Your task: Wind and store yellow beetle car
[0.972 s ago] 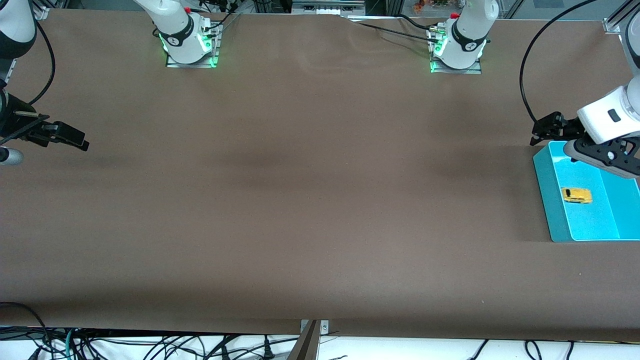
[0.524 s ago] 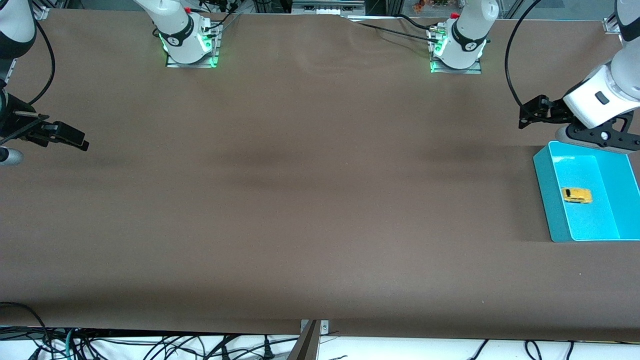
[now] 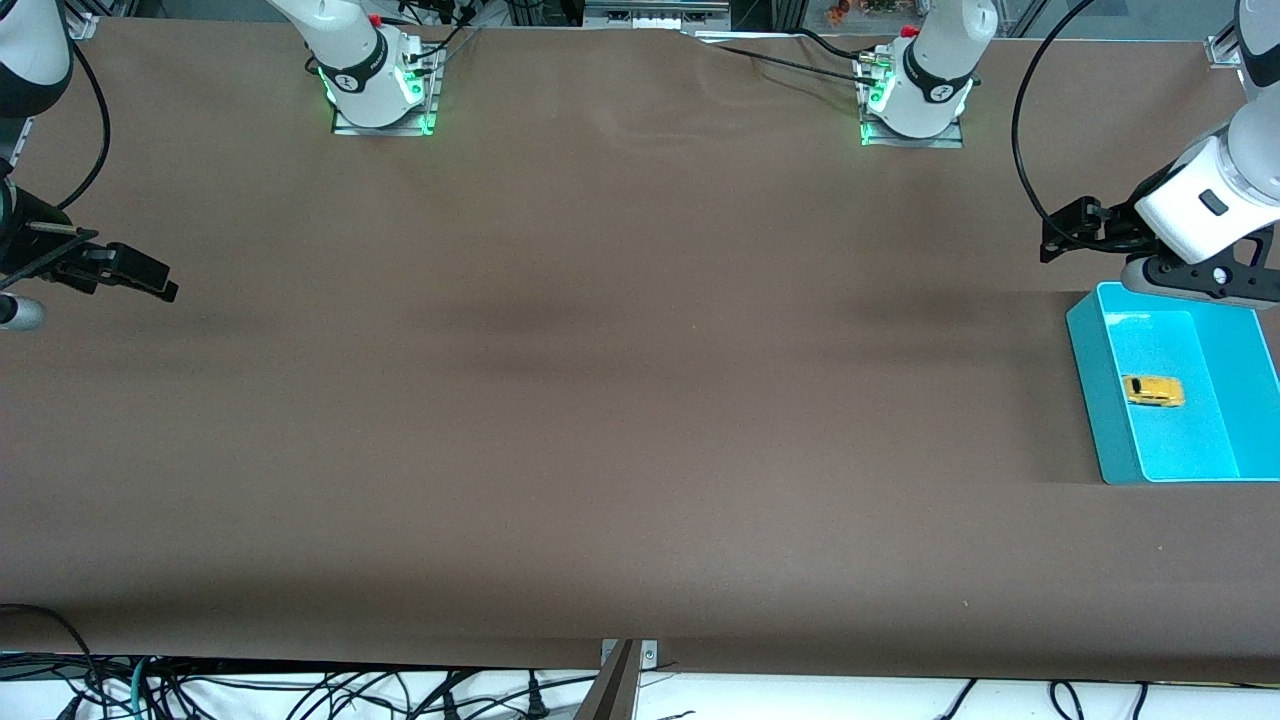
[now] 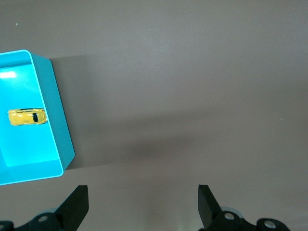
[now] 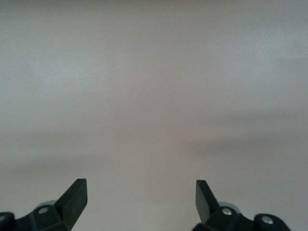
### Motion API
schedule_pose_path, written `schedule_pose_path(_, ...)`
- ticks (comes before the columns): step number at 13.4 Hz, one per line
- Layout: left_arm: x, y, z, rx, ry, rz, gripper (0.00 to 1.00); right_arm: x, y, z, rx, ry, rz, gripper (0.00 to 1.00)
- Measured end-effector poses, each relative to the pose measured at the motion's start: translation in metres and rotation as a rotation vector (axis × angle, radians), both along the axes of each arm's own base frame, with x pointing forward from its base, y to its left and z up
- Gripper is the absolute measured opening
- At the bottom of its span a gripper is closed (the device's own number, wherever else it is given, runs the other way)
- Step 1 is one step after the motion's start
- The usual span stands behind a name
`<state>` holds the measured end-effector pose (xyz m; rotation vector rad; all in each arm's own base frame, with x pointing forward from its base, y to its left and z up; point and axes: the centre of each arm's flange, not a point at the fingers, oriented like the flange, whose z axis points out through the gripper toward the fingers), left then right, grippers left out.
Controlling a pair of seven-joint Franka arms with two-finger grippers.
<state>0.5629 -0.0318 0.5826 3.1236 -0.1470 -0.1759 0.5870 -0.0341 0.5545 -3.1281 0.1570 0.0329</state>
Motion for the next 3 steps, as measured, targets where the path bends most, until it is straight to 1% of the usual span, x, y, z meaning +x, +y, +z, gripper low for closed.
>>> schedule_pose_path(2,-0.0007,0.0004,0.0018,0.005,-0.003,0.059,1.0,0.0,0.0,0.0,0.0,0.0,0.0,1.0)
schedule_pose_path(3,-0.0011,0.0003,0.0026,0.006,-0.004,0.069,1.0,0.0,0.0,0.0,0.0,0.0,0.0,1.0)
